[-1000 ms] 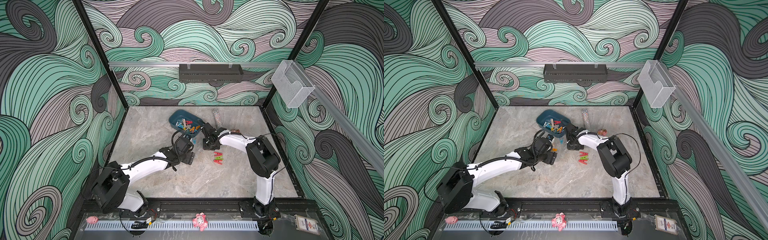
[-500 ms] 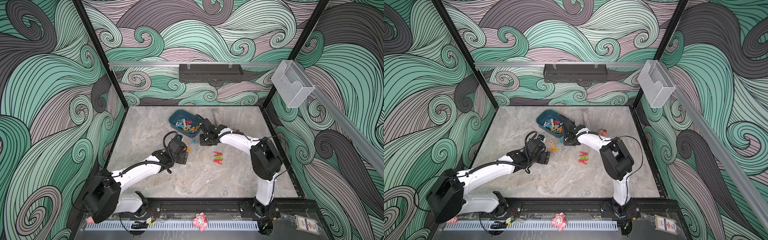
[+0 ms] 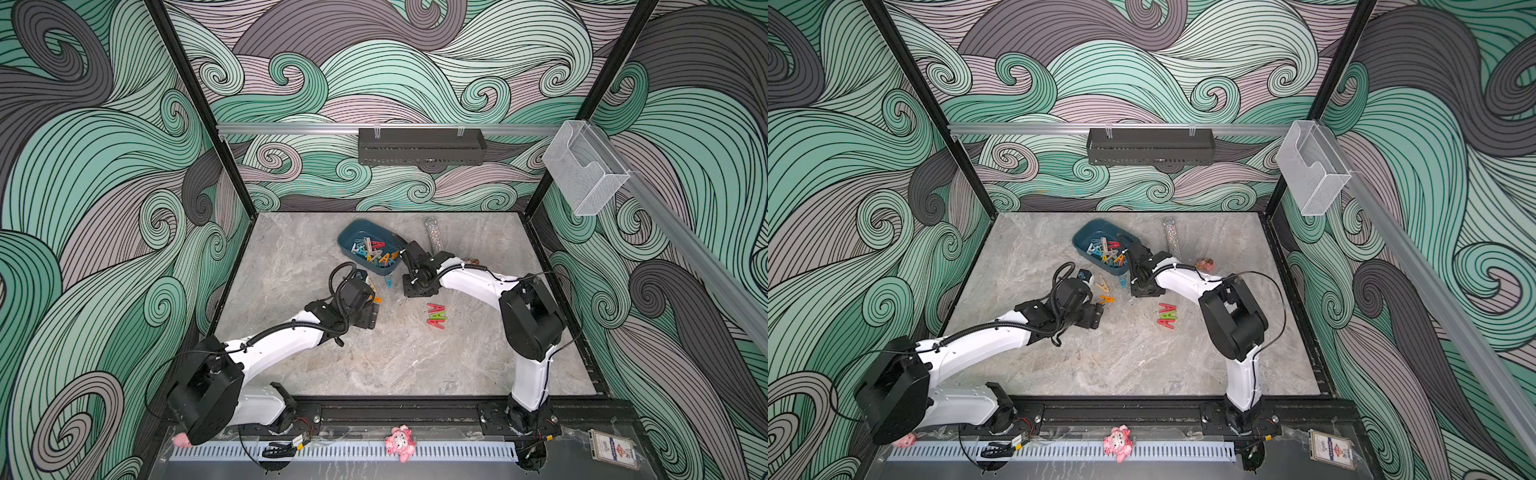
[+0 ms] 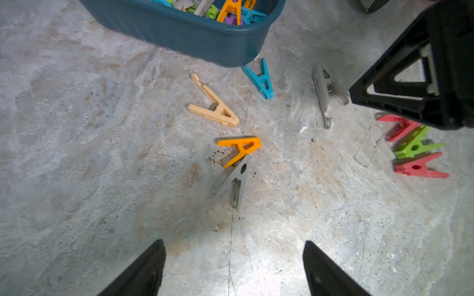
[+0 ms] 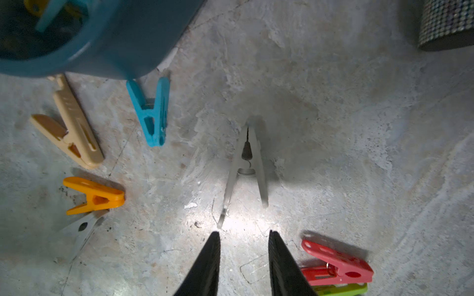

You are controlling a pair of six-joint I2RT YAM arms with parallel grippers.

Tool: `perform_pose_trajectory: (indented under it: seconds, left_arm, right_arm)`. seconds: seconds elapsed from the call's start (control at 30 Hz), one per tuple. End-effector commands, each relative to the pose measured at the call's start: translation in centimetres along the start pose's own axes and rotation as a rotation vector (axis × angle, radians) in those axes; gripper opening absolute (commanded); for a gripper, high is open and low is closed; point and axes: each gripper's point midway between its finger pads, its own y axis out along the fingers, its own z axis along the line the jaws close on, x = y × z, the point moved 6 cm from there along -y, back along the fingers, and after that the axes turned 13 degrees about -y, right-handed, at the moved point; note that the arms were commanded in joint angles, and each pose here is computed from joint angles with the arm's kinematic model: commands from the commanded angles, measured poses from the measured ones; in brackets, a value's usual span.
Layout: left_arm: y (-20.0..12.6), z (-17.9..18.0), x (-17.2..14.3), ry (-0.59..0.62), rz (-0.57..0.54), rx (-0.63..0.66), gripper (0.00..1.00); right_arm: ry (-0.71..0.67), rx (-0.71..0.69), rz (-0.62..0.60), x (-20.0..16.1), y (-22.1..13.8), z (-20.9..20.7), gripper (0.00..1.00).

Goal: Put the clothespins into the storage box
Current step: Pick up the clothespin from the center of the board, then place the clothespin in the storage box.

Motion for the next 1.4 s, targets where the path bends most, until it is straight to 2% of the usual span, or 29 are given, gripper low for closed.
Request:
perform_pose_trajectory:
  seconds: [0.0, 0.3, 0.7, 0.83, 1.13, 1.37]
  left_arm:
    - [0.0, -1.2, 0.7, 0.021, 0.005, -0.040, 0.86]
    - [0.2, -1.4, 0.4, 0.043, 0.023, -0.042, 0.86]
    - [0.5, -1.9, 0.5, 0.065, 0.033, -0.050, 0.86]
    - [0.3, -1.7, 0.6, 0.067, 0.024, -0.040, 0.86]
    - [0.1, -0.3, 0.6, 0.082, -0.007, 0.054, 0.86]
    - [0.3, 1.3, 0.1, 0.075, -0.009, 0.116, 0.87]
  right_arm:
    - [-0.006, -0.038, 0.043, -0.4, 1.2, -0.8, 0.35]
    - [-0.023, -0.051, 0.082, -0.3, 3.3, -1.0, 0.33]
    - [-0.060, -0.082, 0.059, 0.2, 3.9, -1.2, 0.13]
    - [-0.071, -0.076, 0.041, 0.3, 3.0, -1.2, 0.09]
    - [-0.078, -0.033, -0.007, 0.2, -1.1, -0.5, 0.07]
    - [-0.025, 0.091, -0.096, 3.7, -3.5, 1.7, 0.07]
